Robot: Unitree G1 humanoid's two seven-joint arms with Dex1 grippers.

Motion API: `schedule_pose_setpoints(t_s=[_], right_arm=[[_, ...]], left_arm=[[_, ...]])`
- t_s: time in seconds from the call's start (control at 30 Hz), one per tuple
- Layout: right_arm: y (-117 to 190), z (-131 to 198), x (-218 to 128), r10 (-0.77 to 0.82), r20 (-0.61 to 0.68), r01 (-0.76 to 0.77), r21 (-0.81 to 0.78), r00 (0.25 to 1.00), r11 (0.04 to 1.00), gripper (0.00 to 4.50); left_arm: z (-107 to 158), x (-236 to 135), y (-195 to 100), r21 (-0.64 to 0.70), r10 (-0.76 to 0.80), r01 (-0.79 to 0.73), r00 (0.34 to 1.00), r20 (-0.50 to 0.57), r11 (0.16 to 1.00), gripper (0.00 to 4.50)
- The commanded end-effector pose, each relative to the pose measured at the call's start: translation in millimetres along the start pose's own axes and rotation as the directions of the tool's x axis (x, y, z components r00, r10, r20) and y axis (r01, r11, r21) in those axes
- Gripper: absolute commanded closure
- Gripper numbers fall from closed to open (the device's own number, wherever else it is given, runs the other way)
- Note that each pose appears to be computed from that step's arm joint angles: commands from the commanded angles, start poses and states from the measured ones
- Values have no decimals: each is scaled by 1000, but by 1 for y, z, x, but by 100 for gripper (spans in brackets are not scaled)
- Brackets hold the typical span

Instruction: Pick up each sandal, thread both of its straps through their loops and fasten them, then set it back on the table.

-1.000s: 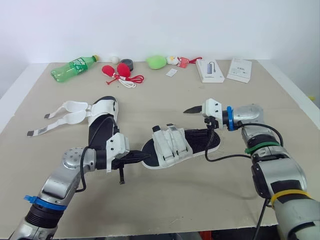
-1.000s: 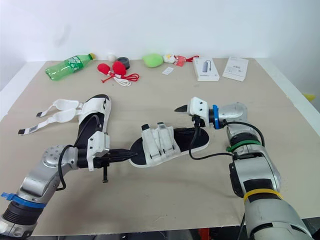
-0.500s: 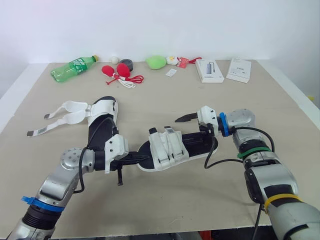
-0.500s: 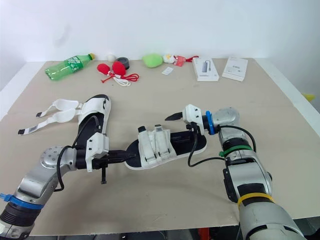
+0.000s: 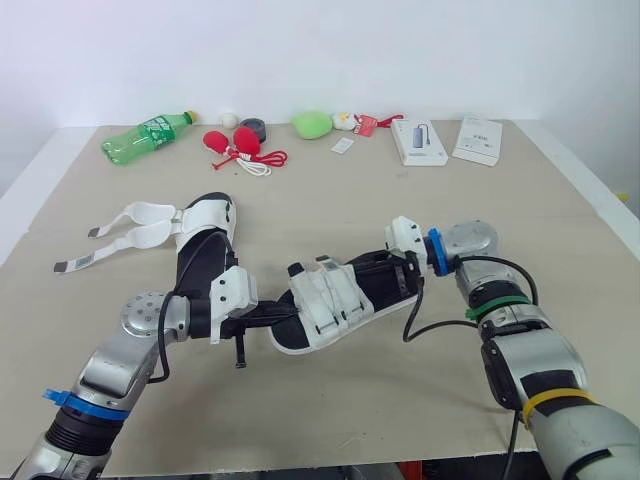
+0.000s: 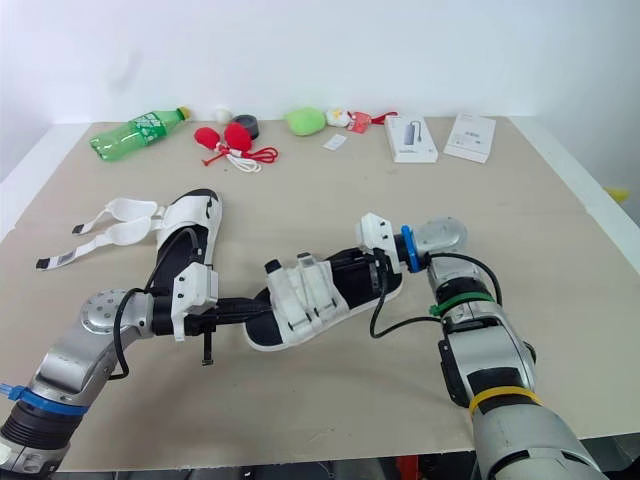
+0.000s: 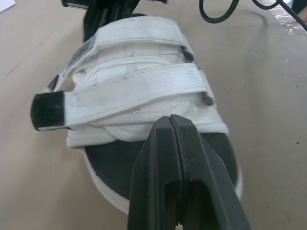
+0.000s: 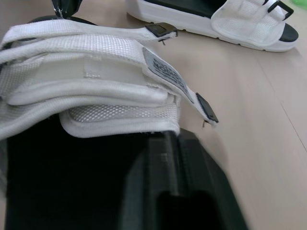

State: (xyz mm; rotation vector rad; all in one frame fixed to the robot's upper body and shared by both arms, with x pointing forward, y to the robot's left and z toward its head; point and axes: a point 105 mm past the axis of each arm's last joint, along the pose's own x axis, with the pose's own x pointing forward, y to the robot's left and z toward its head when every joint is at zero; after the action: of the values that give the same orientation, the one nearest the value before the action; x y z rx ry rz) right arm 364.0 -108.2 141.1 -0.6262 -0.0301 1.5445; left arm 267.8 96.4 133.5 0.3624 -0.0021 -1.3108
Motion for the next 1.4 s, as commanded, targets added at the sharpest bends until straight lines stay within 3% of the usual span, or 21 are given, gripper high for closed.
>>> schedule_pose_setpoints(t_s=[0.03,0.27,0.5,0.6,0.7,0.8,0.87,1.1,1.2,1.4], right_arm=[[5,6,2,49,24,-48,-20,999,999,444],[1,10,0,-2,95,-3,56,995,998,444],[-29,8,-26,-330,118,296,238,937,925,444],[-43,0,-49,-530,68,483,326,845,813,444],[-57,-8,-75,-708,0,655,380,706,653,444],[-70,-17,-103,-856,-80,796,421,511,436,444],[-76,-28,-129,-931,-173,877,426,321,223,444],[-55,-59,-172,-884,-450,883,355,-127,-307,444],[-43,-63,-166,-838,-512,849,344,-188,-401,444],[-33,-65,-153,-793,-569,827,325,-217,-459,444]], left_arm=[[9,-3,4,52,18,-19,1000,17,998,450],[14,-6,9,36,41,-43,998,43,998,450],[16,-8,12,22,66,-67,996,56,998,450],[15,-7,10,19,54,-55,997,54,998,450],[15,-5,13,23,47,-48,997,53,999,450],[16,-3,16,34,42,-43,998,53,998,450],[19,0,22,36,60,-63,996,71,997,450],[25,5,30,15,108,-111,986,125,994,450],[25,9,31,13,123,-126,982,140,992,450],[34,14,34,24,152,-159,971,187,987,450]])
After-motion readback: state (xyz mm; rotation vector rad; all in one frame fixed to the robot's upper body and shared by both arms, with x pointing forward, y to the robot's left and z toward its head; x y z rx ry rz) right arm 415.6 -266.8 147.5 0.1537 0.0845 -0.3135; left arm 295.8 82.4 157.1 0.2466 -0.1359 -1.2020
